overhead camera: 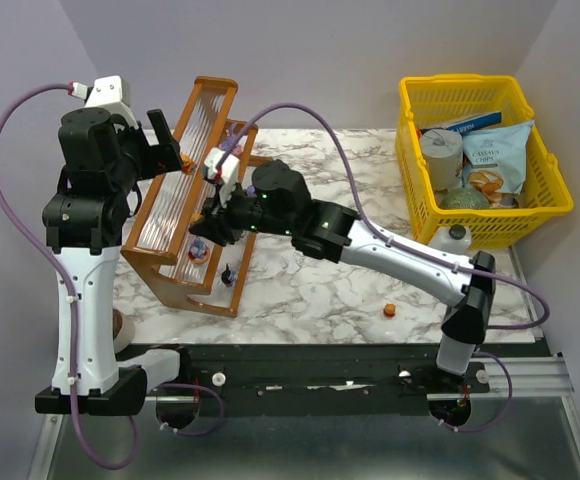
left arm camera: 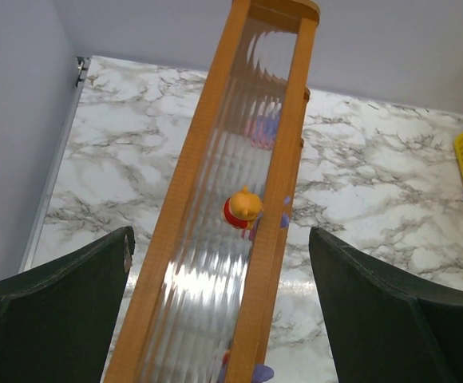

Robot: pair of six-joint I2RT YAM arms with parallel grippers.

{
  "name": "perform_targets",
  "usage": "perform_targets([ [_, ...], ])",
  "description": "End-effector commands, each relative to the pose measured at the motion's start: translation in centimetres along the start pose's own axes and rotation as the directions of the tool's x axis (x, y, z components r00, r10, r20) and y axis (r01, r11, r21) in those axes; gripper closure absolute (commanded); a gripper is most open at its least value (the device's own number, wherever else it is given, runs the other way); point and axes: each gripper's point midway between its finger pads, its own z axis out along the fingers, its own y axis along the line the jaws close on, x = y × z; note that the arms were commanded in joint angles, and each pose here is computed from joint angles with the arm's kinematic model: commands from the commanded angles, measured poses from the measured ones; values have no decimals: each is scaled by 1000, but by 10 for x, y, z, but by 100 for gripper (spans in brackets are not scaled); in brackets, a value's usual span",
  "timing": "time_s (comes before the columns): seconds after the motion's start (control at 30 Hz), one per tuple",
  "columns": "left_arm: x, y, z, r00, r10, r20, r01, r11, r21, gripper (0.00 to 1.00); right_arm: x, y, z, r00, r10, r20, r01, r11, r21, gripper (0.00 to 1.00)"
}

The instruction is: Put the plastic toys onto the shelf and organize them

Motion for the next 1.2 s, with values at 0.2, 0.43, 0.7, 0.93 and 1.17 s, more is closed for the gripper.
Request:
perform_targets([
  [0.2, -34, 29, -27, 991, -30, 132, 54, 983, -178, 1, -3, 4, 57, 998, -45, -34, 45, 999, 24, 99],
  [0.43, -53, 49, -59, 973, -12, 231, 79, 956, -282, 1, 7, -2, 74, 996, -75, -48, 77, 996, 35, 99],
  [0.7, -53, 59, -59, 977, 13, 214, 62, 939, -338, 1, 21, -7, 82, 994, -80, -73, 84, 995, 56, 99],
  [0.93, -53, 58, -58, 979, 24, 204, 47, 940, -337, 1, 31, -11, 92, 992, -97, -84, 102, 993, 61, 99],
  [1.17, -54, 61, -62, 978, 36, 205, 40, 935, -354, 1, 38, -12, 97, 990, -98, -97, 104, 993, 60, 94],
])
